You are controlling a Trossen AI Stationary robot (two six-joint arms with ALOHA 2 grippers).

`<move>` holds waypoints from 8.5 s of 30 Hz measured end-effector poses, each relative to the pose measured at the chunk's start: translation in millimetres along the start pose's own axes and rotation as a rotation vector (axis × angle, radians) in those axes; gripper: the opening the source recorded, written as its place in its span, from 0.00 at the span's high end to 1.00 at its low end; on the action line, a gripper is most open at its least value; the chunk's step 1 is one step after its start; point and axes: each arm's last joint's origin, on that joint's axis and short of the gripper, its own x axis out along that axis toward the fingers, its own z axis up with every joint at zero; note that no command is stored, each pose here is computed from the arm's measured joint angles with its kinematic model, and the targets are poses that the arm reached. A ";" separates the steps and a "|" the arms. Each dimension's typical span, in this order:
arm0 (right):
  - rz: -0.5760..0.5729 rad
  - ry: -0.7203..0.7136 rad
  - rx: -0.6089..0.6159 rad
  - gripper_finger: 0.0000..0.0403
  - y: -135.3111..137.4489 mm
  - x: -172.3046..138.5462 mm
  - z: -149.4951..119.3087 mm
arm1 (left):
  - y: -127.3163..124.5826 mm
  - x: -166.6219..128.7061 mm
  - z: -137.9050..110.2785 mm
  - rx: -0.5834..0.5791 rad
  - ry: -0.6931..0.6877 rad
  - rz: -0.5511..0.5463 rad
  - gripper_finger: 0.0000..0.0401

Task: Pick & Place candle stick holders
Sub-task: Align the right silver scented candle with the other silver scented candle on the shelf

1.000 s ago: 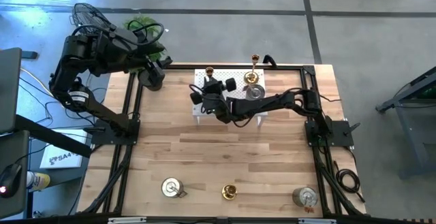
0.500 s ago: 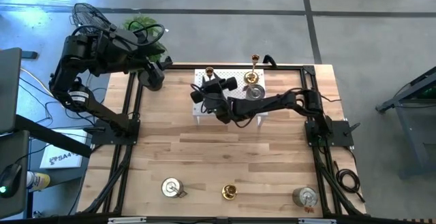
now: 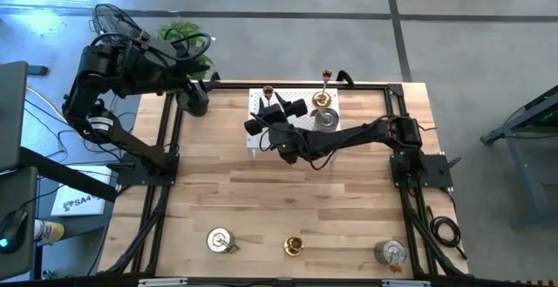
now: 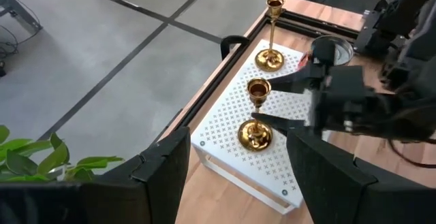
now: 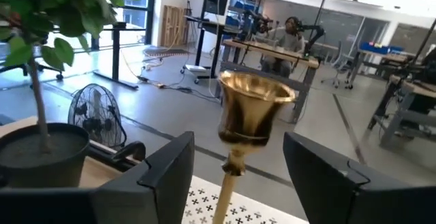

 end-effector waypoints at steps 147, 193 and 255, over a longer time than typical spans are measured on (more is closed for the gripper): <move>1.341 -0.253 0.063 0.22 -317.8 -359.1 175.6 | -116.0 82.4 -43.6 -0.193 0.179 -0.631 0.40; 0.982 -0.062 0.166 0.22 -305.5 -334.8 182.0 | -115.8 82.4 -44.2 -0.216 0.192 -0.626 0.40; 1.078 -0.064 0.240 0.22 -302.6 -339.3 182.6 | -115.8 82.4 -44.3 -0.216 0.193 -0.626 0.40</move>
